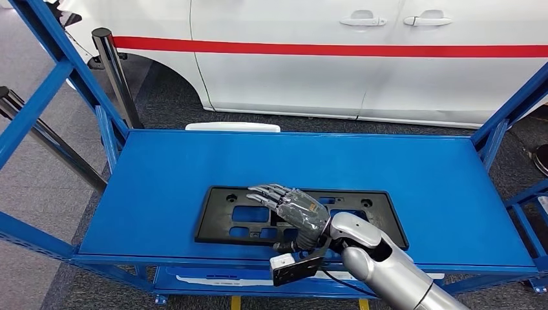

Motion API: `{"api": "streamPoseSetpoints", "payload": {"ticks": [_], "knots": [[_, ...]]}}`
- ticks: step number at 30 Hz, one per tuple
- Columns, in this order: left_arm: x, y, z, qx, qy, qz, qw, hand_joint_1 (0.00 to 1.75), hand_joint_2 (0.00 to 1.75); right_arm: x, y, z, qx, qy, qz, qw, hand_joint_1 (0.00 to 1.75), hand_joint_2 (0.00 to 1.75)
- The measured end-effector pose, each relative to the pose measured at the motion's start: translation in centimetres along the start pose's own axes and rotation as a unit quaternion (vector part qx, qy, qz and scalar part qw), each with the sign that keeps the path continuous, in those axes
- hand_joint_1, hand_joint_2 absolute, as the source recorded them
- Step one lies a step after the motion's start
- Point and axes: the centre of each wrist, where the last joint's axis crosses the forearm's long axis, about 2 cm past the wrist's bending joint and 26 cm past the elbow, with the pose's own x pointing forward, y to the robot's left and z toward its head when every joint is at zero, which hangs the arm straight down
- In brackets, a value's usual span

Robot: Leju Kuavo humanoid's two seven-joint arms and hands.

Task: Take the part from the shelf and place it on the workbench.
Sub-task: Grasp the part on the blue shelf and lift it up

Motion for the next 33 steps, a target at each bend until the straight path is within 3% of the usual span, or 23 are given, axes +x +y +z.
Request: {"api": "streamPoseSetpoints", "payload": {"ticks": [16,33], "knots": [[-0.3,0.1,0.1,0.01,0.006,0.007,1.0,0.0,0.0,-2.0,-0.5,-0.8,0.07,0.028,0.007,0.997,0.0,1.75],[-0.6,0.1,0.2,0.016,0.013,0.015,1.0,0.0,0.0,-1.6,-1.2,-1.0,0.034,0.038,0.058,0.997,0.0,1.75]]}}
